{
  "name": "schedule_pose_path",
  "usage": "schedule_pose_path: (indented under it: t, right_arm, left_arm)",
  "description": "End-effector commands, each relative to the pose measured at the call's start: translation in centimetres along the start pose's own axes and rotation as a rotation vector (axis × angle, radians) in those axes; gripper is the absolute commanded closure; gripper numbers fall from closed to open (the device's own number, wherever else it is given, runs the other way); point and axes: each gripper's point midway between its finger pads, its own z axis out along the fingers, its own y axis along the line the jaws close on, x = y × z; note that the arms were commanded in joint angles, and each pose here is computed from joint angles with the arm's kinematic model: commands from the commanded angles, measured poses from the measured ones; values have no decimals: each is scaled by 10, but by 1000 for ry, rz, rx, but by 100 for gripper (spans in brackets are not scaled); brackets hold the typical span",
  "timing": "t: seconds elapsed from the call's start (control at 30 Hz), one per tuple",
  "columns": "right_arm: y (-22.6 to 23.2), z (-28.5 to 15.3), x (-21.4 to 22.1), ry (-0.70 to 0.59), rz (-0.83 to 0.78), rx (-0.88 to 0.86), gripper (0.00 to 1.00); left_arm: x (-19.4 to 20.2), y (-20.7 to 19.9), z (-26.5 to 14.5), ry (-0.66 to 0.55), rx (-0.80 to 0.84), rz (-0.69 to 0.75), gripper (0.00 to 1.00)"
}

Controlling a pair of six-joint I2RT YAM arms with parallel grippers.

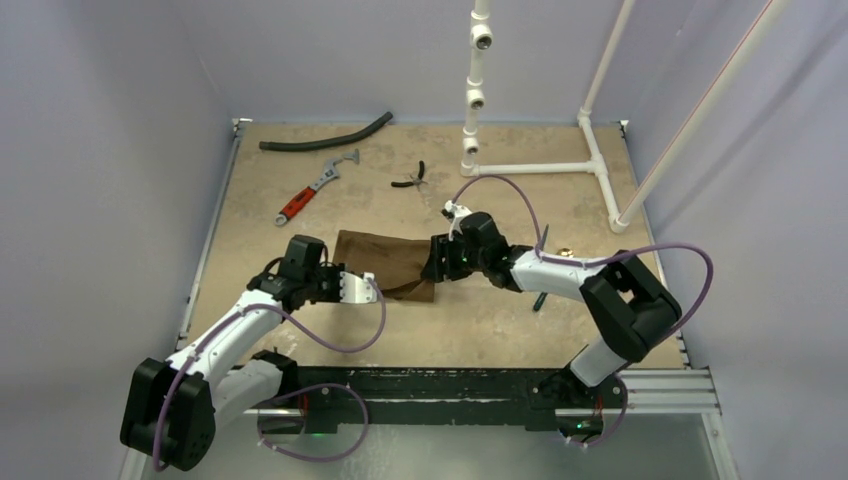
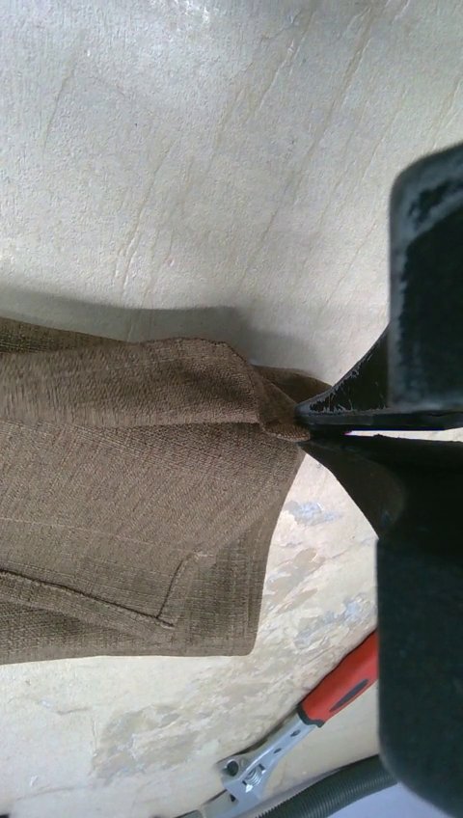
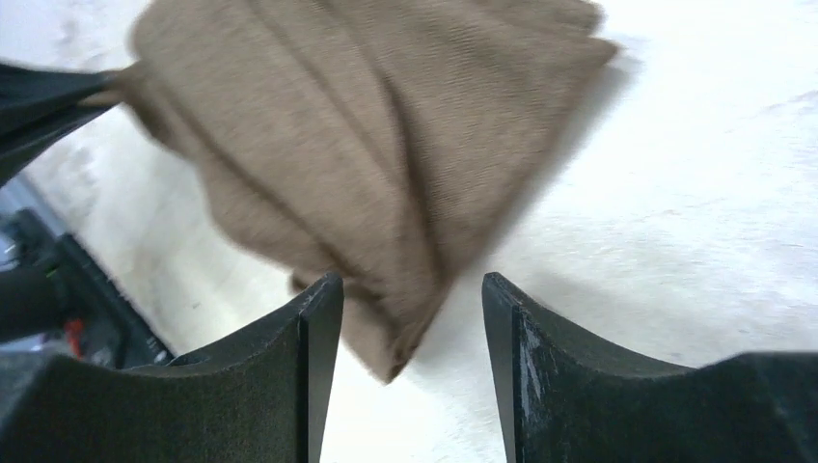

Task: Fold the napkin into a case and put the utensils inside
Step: Fold the lower triangle-folded napkin at the center of the board.

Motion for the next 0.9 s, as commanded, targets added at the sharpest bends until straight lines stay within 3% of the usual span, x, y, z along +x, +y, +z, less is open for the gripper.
schedule_pose_path:
  t: [0.0, 0.17, 0.3, 0.43, 0.6, 0.73, 0.87]
  right_arm:
    - [-23, 0, -34, -55, -48, 168, 41]
    - [12, 9, -115, -204, -142, 104, 47]
    - [42, 47, -149, -217, -192, -36, 62]
    - [56, 92, -127, -145, -163, -158, 72]
    - [68, 115, -86, -68, -133, -284, 80]
    - [76, 116, -62, -40, -125, -375, 81]
    - [81, 111, -65, -62, -125, -394, 79]
  left_arm:
    - [-11, 12, -8, -37, -33, -32, 100]
    - [-16, 19, -10, -52, -46, -56, 100]
    - [-18, 23, -12, -53, -48, -74, 100]
    - [-23, 29, -14, -71, -67, -99, 100]
    - [-24, 36, -12, -70, -76, -128, 100]
    - [-22, 45, -7, -62, -114, -184, 100]
    - [-17, 48, -3, -41, -139, -257, 100]
